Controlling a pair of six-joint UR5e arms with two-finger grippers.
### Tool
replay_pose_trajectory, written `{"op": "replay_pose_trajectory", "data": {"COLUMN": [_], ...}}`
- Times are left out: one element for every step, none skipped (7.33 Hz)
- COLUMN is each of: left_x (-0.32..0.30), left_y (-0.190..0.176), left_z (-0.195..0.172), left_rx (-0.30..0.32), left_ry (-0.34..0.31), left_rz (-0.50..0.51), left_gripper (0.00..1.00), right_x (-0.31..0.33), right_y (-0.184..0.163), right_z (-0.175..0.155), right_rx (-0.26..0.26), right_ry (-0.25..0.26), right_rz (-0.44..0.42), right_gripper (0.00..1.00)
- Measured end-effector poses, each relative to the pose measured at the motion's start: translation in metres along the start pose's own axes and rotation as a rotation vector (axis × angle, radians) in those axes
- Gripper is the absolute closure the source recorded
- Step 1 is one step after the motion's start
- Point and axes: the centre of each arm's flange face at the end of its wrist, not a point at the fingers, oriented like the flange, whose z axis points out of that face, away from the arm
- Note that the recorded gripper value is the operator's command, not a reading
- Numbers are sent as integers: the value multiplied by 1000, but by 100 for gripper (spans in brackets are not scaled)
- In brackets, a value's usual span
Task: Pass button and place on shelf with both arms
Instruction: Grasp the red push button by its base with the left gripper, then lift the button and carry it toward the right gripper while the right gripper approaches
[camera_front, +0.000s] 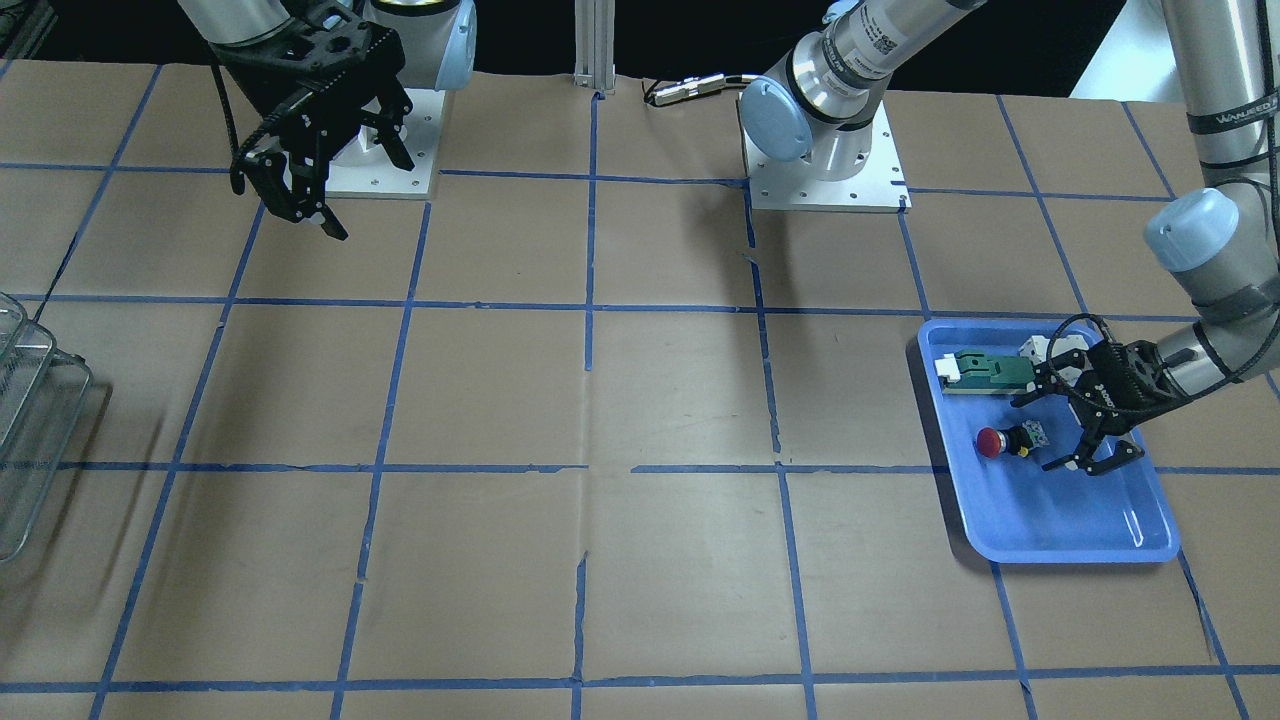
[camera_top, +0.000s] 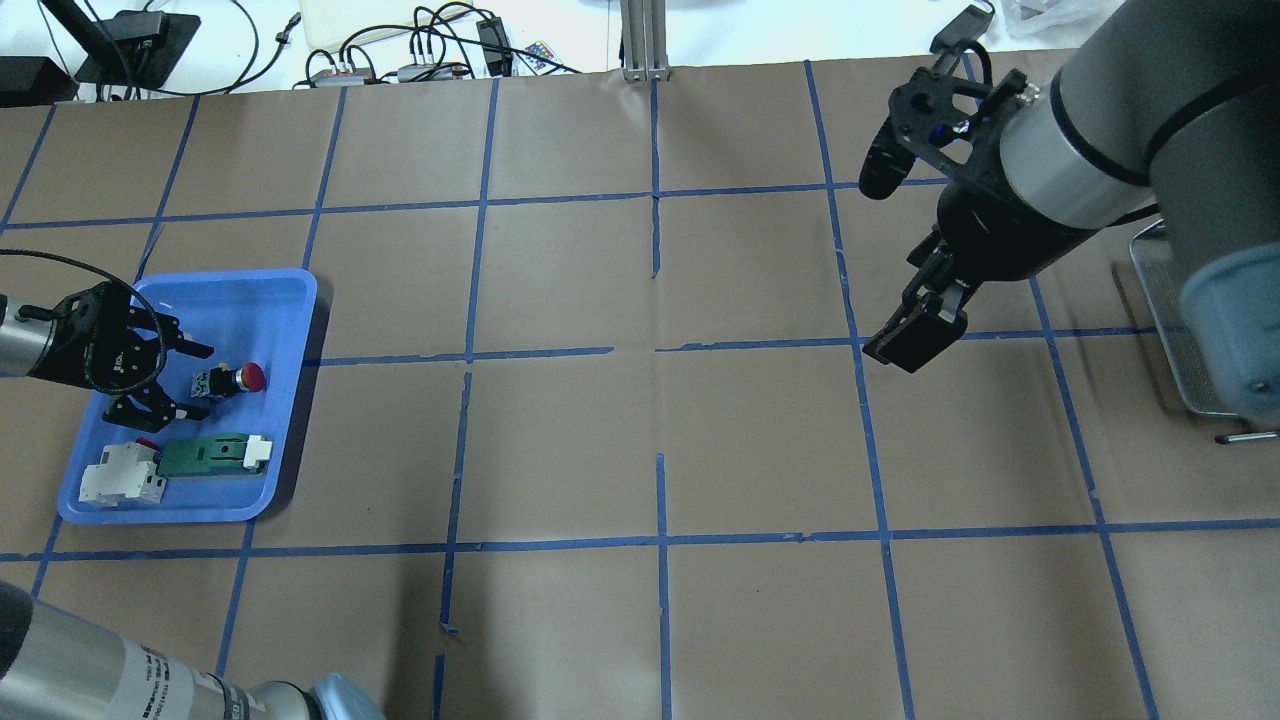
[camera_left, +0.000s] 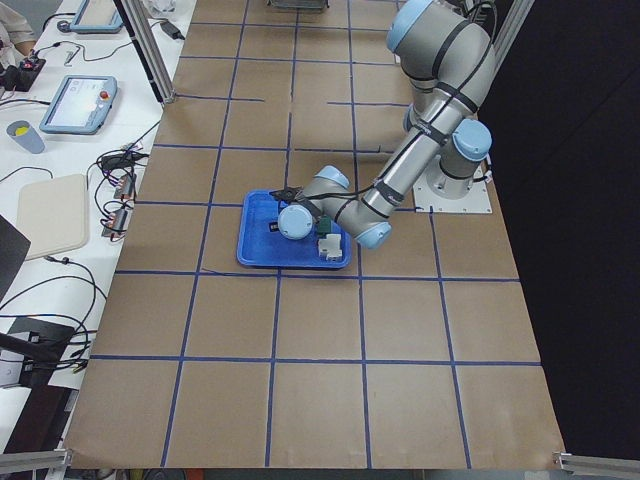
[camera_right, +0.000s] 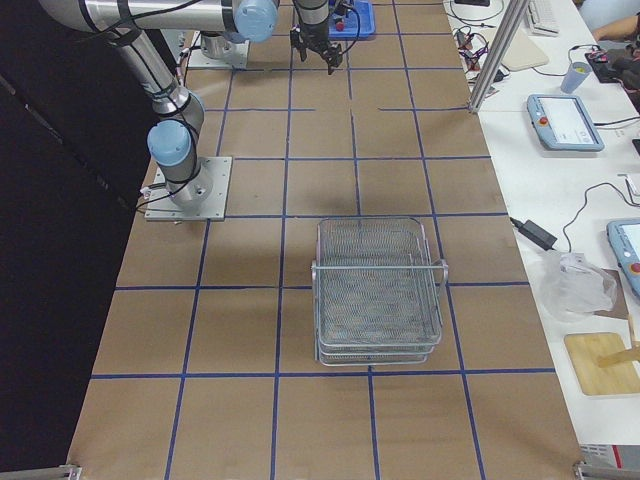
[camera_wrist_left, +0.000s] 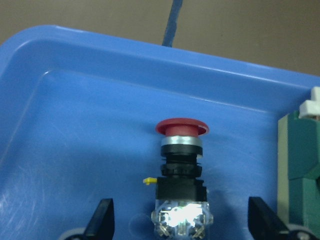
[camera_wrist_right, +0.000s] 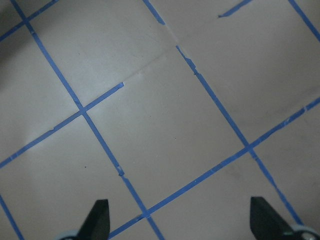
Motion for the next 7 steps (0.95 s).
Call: {"op": "replay_pose_trajectory", "data": {"left_x": [0,0,-1,-2,-7,-16,-26], "left_y": [1,2,2,-2,-20,-54,-103], "left_z": [2,2,1,-4,-11,-18,-25], "left_rx": [2,0,-3,-8,-12,-9,1], "left_ry": [3,3,1,-5,-9,-2,14], "left_rz": [2,4,5,6,4,0,7], "left_gripper": [82,100,100,100,100,100,100], "right_x": [1,1,1,0,0,-1,-1], "right_y": [1,1,1,1,0,-2,-4], "right_z": [7,9,10,10,11,13,13], "right_rx": [12,22,26,27,35,59,87], "right_ry": [11,21,26,25,18,1,-14], "right_rz": [-90,-156,-184,-185,-176,-170,-168], "right_gripper": [0,0,0,0,0,0,0]}}
